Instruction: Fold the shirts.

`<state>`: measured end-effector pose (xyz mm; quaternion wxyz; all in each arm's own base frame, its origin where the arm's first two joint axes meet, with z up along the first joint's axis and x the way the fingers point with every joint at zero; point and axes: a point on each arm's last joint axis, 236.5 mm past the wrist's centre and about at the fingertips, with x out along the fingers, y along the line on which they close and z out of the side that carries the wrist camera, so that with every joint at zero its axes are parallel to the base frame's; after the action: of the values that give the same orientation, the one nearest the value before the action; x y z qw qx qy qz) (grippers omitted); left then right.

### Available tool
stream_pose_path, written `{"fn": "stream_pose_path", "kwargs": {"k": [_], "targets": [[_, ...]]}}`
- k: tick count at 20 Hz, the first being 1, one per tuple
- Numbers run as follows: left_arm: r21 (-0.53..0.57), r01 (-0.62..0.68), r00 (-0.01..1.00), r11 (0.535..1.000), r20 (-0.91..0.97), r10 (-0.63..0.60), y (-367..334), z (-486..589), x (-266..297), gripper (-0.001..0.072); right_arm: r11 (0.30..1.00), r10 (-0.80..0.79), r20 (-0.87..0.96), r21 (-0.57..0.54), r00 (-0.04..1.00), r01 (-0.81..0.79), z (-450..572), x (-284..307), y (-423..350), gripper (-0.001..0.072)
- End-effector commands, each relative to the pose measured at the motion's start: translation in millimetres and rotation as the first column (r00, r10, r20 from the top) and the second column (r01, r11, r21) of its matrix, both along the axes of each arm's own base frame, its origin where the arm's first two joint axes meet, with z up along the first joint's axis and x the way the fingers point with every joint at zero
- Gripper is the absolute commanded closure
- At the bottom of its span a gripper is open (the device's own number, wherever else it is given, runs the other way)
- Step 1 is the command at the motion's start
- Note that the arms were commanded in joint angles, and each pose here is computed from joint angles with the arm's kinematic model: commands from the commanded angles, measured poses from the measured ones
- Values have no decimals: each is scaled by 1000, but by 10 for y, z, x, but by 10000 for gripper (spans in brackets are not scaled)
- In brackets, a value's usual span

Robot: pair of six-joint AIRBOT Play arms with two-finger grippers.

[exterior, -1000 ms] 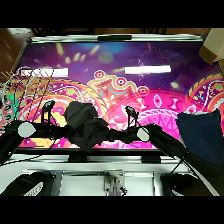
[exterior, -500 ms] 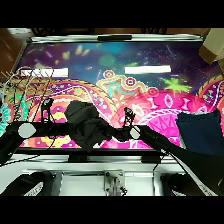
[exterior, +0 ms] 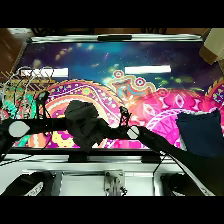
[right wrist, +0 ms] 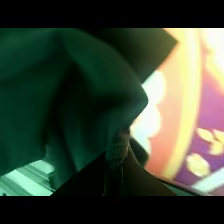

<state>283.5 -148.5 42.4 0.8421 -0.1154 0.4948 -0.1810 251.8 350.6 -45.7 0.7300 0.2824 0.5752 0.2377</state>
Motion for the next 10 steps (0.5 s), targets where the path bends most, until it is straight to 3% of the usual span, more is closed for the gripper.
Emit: {"fn": "stream_pose_path", "kwargs": {"k": [1, 5, 8, 10], "targets": [[68, 95, 962, 993, 249, -109, 26, 1004, 265, 667, 985, 167, 256, -92, 952, -148, 759, 235, -306, 636], [40, 98, 803, 994, 587, -102, 98, 3018, 61, 666, 987, 124, 613, -157, 780, -33, 2683, 375, -1257, 636], [-78, 82, 592, 994, 806, 15, 227, 4344, -456, 666, 994, -20, 852, -40, 522, 102, 4148, -91, -1852, 637], [-121, 103, 505, 987, 862, 53, 267, 4757, -738, 666, 992, -93, 904, 50, 418, 114, 4674, -428, -2033, 637]]}}
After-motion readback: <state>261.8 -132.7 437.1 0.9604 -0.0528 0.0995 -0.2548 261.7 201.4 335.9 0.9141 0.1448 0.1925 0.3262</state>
